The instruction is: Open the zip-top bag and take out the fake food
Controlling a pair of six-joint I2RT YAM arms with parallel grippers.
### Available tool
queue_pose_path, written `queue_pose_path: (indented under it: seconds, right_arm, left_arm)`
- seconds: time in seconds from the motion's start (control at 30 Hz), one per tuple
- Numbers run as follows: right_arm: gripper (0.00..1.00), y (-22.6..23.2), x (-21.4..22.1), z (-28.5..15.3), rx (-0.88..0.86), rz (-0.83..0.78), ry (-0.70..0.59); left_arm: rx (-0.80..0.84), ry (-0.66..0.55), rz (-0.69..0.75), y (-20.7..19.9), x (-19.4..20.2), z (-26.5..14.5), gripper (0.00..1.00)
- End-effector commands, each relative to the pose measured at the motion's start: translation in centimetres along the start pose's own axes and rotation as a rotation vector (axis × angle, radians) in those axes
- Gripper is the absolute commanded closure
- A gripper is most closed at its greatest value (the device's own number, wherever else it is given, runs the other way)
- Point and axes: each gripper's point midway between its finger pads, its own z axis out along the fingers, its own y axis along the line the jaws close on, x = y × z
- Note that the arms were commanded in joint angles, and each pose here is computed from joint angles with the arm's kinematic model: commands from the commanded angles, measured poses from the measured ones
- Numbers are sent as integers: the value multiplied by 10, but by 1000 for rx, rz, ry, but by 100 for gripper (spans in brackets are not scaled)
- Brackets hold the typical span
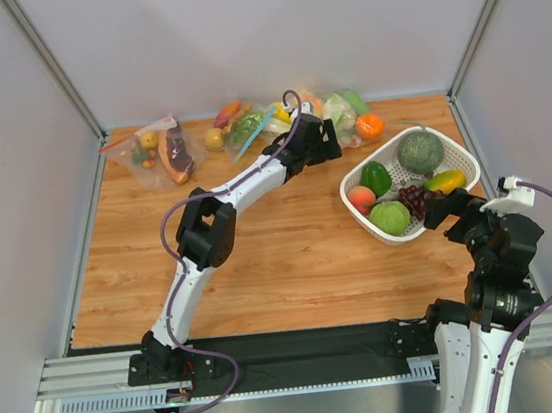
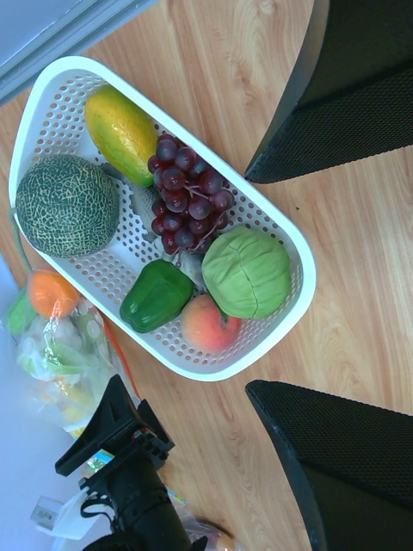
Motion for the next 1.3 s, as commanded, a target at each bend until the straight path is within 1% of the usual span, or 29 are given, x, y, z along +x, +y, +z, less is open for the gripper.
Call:
queue_pose_path:
  seconds: [0.0, 0.1, 0.13, 0.2, 0.23, 0.27, 0.33, 0.37, 0.43, 0.47, 0.53, 0.57, 0.63, 0.67, 0.7, 0.73, 0.77, 0.8, 0.83, 0.87, 0.93, 1.03, 1.13, 1.27]
  right_arm:
    - [3, 6, -6, -1, -28, -1, -28]
    - [3, 7, -5, -1, -37, 0, -27]
    - [3, 7, -4, 0, -40, 1, -24]
    - [3, 7, -5, 1, -43, 0, -28]
    - [3, 7, -4, 1, -43, 3, -29]
    - [3, 8, -4, 1, -47, 3, -26]
    - [3, 8, -3, 2, -49, 3, -24]
    - [3, 9, -3, 2, -54, 2, -23]
    - [3, 9, -3, 2, -55, 3, -25]
    - [3, 9, -3, 2, -55, 3, -23]
    - [3, 10, -3, 2, -58, 1, -26]
    - [3, 10, -3, 2, -58, 2, -25]
    - [3, 10, -3, 2, -60, 2, -25]
    - [3, 10, -3, 2, -60, 2, -25]
    - [3, 10, -3, 2, -58, 3, -26]
    - [3, 10, -2, 2, -59, 2, -23]
    - [3, 10, -2, 1, -59, 2, -23]
    - [3, 10, -3, 1, -59, 1, -24]
    - [3, 11, -2, 1, -61, 1, -24]
    - [3, 10, -2, 0, -59, 2, -23]
    - [3, 11, -3, -1, -61, 1, -25]
    - [3, 12, -4, -2, -62, -1, -31]
    - [3, 14, -5, -4, -71, -9, -39]
    - [3, 14, -6, -4, -76, -19, -49]
  left_arm:
    - [26, -50, -43, -6, -14, 9, 7]
    - [35, -76, -61, -8, -19, 15, 9]
    - [37, -73, -64, -7, -15, 20, 11]
    - [55, -87, -70, -14, -22, 21, 15]
    - [52, -84, -73, -12, -19, 24, 16]
    - [53, -89, -76, -13, -21, 25, 23]
    - [53, -101, -84, -14, -23, 25, 28]
    - [54, -101, -87, -13, -22, 25, 35]
    - [58, -108, -92, -15, -25, 25, 42]
    - [59, -110, -92, -15, -25, 24, 48]
    - [75, -114, -95, -19, -27, 23, 57]
    - [82, -117, -96, -20, -29, 22, 65]
    - [92, -114, -96, -23, -30, 19, 76]
    - [94, -114, -96, -23, -31, 17, 86]
    - [106, -129, -92, -28, -38, 10, 90]
    - [98, -121, -85, -23, -32, 10, 100]
    - [101, -125, -76, -23, -34, 6, 100]
    - [128, -161, -73, -32, -48, -6, 100]
    - [123, -157, -41, -26, -44, -7, 100]
    - [145, -178, -29, -34, -55, -18, 100]
    - [167, -195, 37, -41, -64, -28, 100]
    - [201, -259, 134, -58, -95, -53, 100]
    - [184, -337, 225, -67, -130, -80, 100]
    - [158, -485, 308, -80, -194, -134, 100]
